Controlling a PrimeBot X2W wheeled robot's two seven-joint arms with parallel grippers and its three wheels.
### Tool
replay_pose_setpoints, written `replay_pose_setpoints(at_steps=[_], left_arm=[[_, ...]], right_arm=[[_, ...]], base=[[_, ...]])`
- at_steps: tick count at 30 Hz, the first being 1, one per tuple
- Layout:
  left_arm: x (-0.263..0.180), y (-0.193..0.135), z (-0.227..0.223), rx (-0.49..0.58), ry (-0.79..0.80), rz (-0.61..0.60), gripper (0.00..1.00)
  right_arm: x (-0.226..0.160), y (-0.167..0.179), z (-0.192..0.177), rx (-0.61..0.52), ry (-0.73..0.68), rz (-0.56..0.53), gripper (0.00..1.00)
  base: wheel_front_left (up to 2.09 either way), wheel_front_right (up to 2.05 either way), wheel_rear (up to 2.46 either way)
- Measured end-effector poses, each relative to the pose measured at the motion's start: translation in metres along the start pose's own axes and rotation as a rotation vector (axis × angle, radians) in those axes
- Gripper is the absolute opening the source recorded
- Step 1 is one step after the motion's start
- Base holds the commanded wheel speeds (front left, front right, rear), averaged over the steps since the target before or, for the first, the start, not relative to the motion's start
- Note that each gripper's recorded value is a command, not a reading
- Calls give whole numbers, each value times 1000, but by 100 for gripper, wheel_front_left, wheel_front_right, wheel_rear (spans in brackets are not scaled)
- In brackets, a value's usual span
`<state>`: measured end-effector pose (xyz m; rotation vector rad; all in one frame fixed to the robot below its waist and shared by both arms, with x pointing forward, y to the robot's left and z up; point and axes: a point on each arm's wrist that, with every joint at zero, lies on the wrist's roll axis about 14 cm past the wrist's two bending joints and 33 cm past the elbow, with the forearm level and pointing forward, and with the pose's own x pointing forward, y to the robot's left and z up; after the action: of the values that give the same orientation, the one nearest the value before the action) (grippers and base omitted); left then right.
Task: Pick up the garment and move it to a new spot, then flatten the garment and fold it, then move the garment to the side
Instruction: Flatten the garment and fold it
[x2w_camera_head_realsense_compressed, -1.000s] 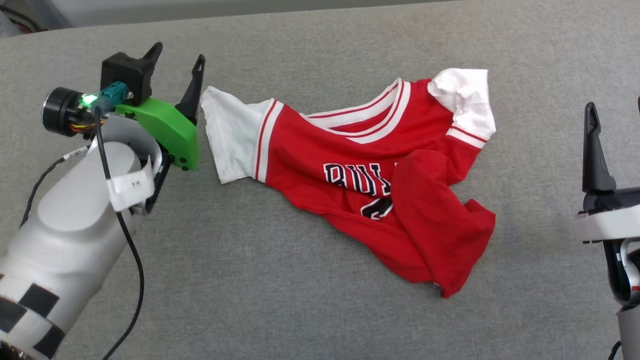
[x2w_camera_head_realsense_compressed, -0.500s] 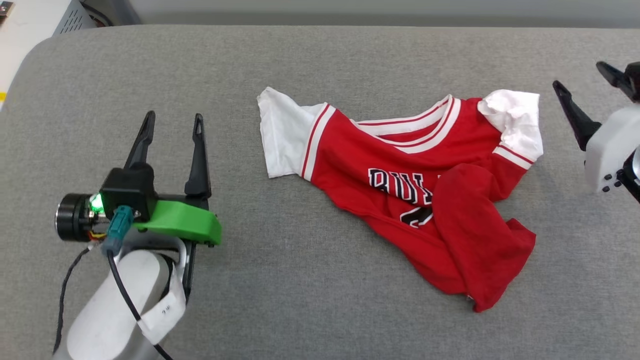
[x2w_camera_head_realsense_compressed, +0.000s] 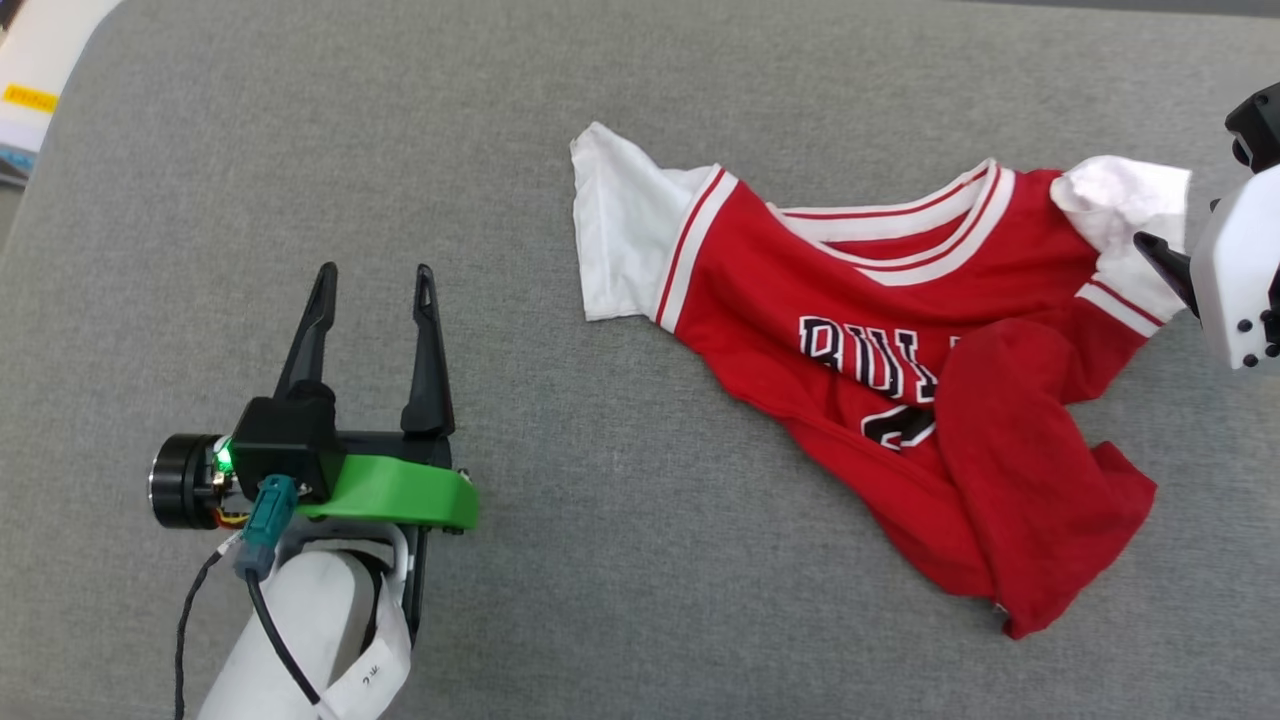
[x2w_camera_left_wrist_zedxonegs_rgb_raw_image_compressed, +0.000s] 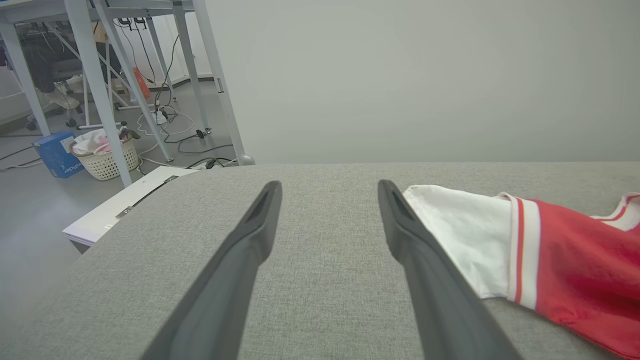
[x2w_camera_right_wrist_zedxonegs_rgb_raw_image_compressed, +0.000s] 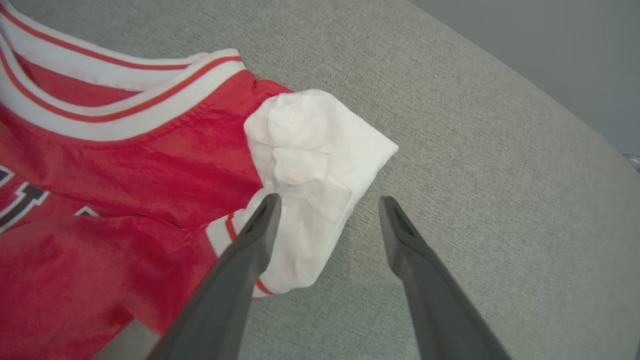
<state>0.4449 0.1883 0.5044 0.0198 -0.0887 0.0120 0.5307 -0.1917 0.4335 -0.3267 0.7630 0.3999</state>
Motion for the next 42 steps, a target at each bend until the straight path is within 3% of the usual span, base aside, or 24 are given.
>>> replay_pose_setpoints(at_steps=[7, 8, 9, 10, 16, 17, 22, 27, 34, 42], left_arm=[[0, 8, -16, 5, 34, 28, 100], [0, 9, -18, 4, 38, 33, 100], [0, 9, -19, 4, 40, 36, 100], [0, 9, -19, 4, 40, 36, 100], [-3, 9, -14, 2, 29, 38, 100], [-7, 4, -13, -13, 29, 25, 100], [-11, -5, -9, -32, 22, 5, 100], [-16, -11, -9, -45, 24, -12, 100], [-24, -10, -10, -53, 35, -6, 100], [-32, -5, -13, -52, 49, 11, 100]], right_arm=[[43, 26, -25, 5, 42, 73, 100], [45, 28, -23, 1, 22, 77, 40], [47, 28, -20, 1, -9, 77, 4], [47, 28, -17, 0, -32, 75, 0], [29, 16, 4, 35, -219, 41, 0], [12, 4, 11, 111, -324, 9, 0], [-15, -11, 3, 313, -458, -34, 0], [-37, -30, -35, 526, -496, -107, 0], [-72, -80, -90, 812, -564, -311, 0], [-86, -99, -179, 1000, -431, -519, 0]], base=[[0, 0, 0], [0, 0, 0], [0, 0, 0], [0, 0, 0], [0, 0, 0], [0, 0, 0], [0, 0, 0], [0, 0, 0], [0, 0, 0], [0, 0, 0]])
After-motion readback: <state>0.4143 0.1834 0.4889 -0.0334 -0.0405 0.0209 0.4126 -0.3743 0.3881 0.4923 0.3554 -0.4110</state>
